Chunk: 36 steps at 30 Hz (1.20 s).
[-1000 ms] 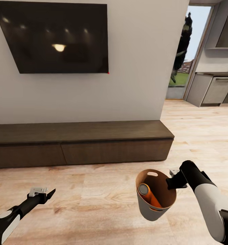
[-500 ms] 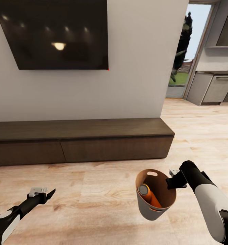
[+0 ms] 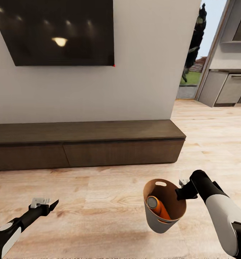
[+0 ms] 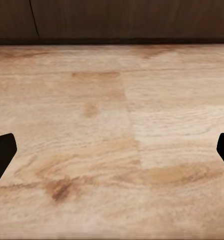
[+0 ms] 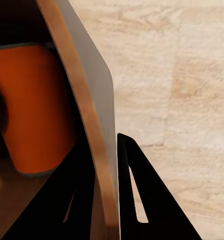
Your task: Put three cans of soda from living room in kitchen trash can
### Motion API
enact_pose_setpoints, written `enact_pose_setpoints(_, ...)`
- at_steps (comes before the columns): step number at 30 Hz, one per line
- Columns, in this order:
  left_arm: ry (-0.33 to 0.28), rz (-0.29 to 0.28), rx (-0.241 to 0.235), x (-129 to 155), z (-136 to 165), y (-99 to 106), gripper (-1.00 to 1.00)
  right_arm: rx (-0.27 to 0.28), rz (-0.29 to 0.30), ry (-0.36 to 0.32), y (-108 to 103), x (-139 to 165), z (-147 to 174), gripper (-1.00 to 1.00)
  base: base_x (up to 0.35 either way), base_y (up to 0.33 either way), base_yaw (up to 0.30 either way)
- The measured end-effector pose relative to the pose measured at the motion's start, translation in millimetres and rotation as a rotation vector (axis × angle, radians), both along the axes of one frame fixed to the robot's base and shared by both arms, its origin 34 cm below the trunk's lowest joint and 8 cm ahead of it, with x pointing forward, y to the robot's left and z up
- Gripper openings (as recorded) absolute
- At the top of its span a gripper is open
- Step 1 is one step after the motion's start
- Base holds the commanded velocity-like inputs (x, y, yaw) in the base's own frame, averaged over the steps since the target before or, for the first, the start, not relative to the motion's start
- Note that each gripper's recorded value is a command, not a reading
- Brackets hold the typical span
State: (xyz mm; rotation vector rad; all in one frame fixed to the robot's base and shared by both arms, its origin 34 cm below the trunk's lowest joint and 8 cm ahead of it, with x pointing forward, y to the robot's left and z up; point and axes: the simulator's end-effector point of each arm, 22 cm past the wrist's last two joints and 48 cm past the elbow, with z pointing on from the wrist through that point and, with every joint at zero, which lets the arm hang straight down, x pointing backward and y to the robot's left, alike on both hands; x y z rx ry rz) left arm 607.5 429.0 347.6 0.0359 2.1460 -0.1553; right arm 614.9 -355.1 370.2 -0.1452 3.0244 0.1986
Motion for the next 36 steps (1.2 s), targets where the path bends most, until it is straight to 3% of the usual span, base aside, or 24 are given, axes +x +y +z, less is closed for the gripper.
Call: enact_pose_setpoints(36,0.093,0.0,0.0,-17,-51,-1,1.0,-0.002,0.002,0.093,-1,-16,-52,-1.0,0.0,0.0,0.0)
